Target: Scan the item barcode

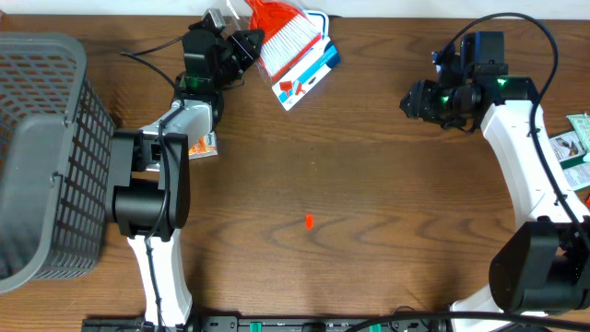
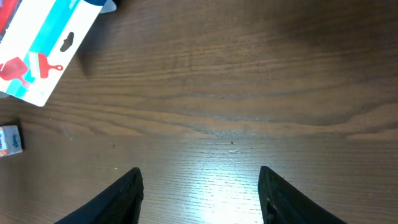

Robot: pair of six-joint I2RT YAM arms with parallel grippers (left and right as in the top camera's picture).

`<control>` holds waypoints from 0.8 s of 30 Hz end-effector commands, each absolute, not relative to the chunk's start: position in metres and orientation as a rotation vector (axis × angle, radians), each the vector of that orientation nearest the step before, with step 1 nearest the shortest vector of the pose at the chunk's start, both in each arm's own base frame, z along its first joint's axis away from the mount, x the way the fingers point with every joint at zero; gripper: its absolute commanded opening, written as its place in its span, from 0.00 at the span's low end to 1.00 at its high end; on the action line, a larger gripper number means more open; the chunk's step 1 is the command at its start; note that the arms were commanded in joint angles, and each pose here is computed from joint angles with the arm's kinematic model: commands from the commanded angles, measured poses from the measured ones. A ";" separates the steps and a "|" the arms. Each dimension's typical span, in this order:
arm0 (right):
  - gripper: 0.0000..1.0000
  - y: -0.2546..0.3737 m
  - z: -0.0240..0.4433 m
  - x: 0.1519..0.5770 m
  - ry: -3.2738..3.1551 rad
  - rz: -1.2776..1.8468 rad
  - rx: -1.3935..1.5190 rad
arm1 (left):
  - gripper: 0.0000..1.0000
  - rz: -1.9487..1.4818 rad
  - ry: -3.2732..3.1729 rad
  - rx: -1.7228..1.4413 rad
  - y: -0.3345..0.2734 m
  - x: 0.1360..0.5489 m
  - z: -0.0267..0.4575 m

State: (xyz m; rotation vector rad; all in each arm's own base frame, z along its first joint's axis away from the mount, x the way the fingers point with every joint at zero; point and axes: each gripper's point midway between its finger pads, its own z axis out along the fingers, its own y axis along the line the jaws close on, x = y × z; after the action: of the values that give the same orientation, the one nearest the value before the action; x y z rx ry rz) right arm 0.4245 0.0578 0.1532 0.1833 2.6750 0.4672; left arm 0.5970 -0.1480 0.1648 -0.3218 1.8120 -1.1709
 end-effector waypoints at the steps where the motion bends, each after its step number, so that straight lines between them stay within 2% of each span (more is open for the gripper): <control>1: 0.56 0.058 0.152 0.426 2.676 0.462 0.174 | 0.08 -1.204 1.762 -0.347 -0.147 0.607 0.172; 16: 0.56 0.058 0.153 0.427 2.669 0.463 0.172 | 0.08 -1.243 1.754 -0.367 -0.149 0.608 0.163; 24: 0.47 0.058 0.154 0.430 2.654 0.459 0.157 | 0.07 -1.342 1.744 -0.242 -0.162 0.597 0.178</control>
State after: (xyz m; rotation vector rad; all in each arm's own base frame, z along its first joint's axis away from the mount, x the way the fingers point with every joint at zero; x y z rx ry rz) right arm 0.4292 0.0579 0.1556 0.1727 2.6532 0.4660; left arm 0.5984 -0.1560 0.1557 -0.3282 1.7790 -1.2812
